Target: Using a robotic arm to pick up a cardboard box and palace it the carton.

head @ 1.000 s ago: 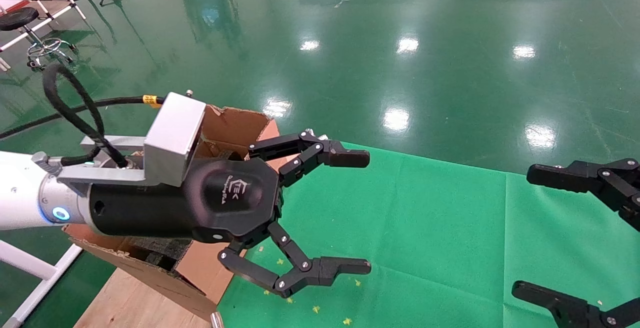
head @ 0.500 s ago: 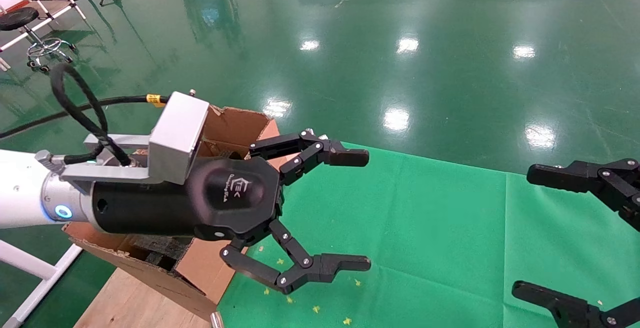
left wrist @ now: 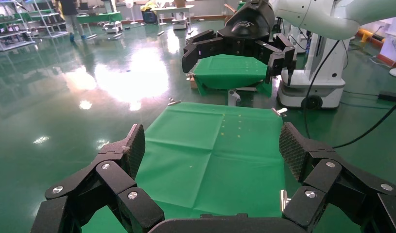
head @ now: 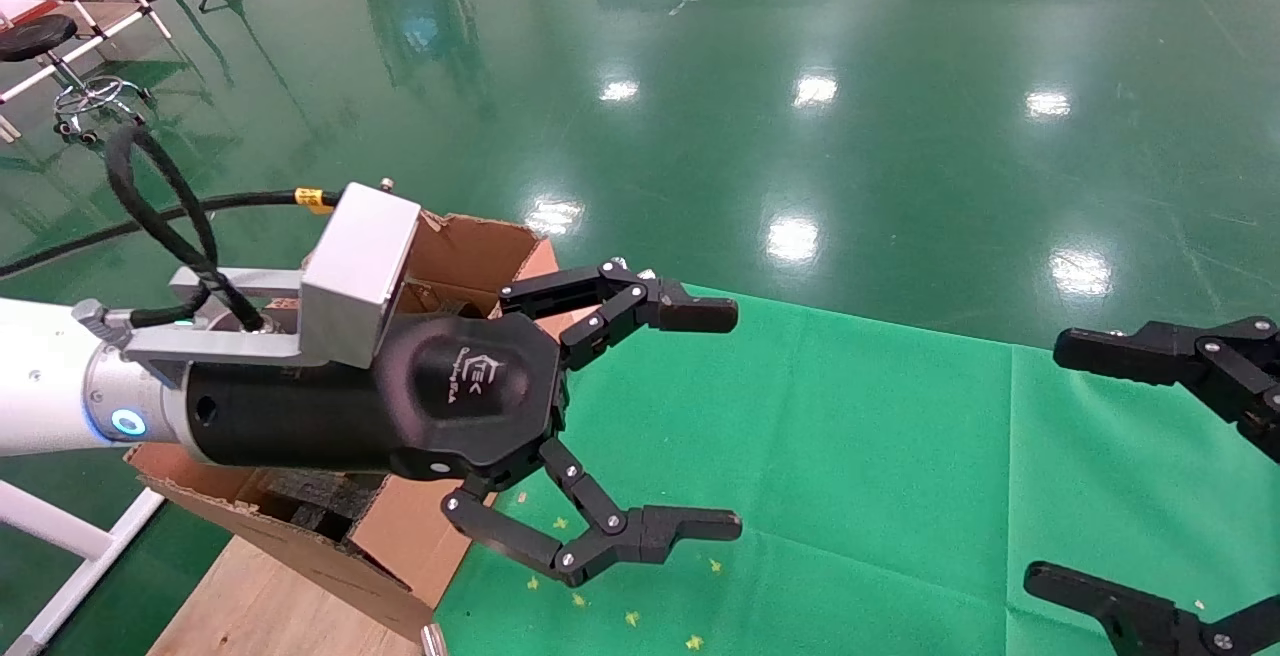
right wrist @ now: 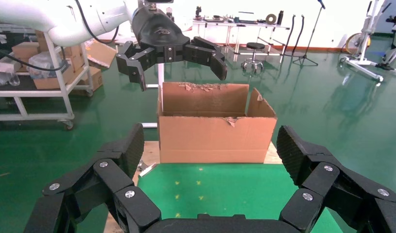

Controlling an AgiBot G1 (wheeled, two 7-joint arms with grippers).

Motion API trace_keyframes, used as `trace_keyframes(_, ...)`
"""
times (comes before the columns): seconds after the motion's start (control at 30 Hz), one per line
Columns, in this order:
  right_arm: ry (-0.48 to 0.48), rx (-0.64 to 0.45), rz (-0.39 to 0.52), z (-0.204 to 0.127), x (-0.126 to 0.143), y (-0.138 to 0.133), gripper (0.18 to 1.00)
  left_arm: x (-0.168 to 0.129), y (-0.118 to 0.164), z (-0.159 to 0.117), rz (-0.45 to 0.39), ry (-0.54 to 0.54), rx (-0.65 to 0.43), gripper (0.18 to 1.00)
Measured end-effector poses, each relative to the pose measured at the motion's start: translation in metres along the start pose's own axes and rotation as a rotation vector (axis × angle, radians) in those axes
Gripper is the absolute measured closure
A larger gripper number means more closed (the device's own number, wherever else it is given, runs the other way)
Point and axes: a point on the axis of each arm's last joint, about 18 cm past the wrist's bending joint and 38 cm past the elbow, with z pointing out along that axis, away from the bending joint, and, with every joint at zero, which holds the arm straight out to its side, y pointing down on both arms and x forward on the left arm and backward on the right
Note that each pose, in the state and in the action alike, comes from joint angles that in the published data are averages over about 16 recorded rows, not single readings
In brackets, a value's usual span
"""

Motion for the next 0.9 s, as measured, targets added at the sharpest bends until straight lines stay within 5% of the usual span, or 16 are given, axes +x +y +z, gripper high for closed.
trace_keyframes(0.9,0.0,0.0,0.0,0.0,0.0,0.0,0.178,-0.0004,0.0002,0.0,-0.001,-0.001,-0.001,0.183)
